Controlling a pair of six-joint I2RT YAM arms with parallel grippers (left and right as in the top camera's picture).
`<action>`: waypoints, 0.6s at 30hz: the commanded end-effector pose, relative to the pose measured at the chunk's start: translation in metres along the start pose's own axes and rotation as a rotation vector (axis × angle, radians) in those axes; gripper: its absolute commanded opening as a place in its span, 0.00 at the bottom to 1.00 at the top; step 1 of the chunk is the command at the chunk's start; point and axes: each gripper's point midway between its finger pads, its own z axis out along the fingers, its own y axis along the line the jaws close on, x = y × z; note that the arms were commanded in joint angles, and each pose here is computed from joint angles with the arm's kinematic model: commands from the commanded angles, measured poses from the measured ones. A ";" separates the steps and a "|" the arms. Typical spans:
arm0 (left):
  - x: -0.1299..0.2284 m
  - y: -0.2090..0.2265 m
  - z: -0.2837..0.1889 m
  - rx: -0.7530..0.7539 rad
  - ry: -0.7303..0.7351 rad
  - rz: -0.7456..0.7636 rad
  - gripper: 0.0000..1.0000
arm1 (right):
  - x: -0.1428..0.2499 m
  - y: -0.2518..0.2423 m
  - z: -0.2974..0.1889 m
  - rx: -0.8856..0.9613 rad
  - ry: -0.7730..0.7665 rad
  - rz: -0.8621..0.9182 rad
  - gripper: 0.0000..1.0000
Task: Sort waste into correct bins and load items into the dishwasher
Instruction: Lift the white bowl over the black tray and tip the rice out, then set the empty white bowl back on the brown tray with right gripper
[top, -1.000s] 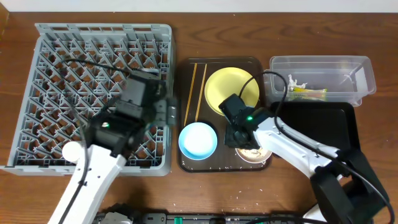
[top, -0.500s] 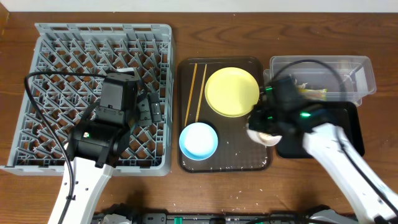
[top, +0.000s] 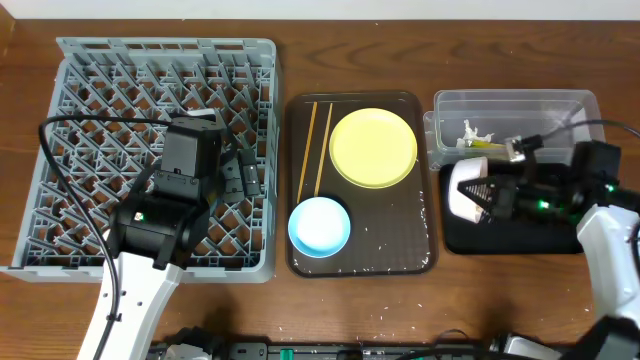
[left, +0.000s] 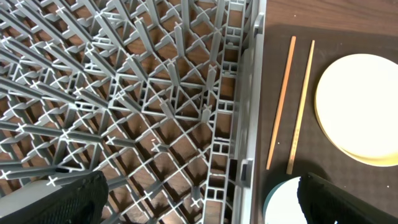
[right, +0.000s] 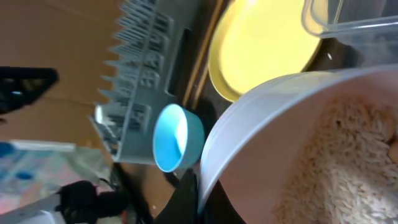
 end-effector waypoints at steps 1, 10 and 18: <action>-0.005 0.003 -0.001 -0.017 -0.012 -0.012 0.98 | -0.011 0.004 -0.015 -0.198 -0.129 -0.051 0.01; -0.005 0.003 -0.001 -0.017 -0.012 -0.012 0.98 | -0.005 -0.038 -0.022 -0.229 -0.212 0.052 0.01; -0.005 0.003 -0.001 -0.017 -0.012 -0.012 0.98 | -0.009 -0.056 -0.019 -0.242 -0.223 0.127 0.01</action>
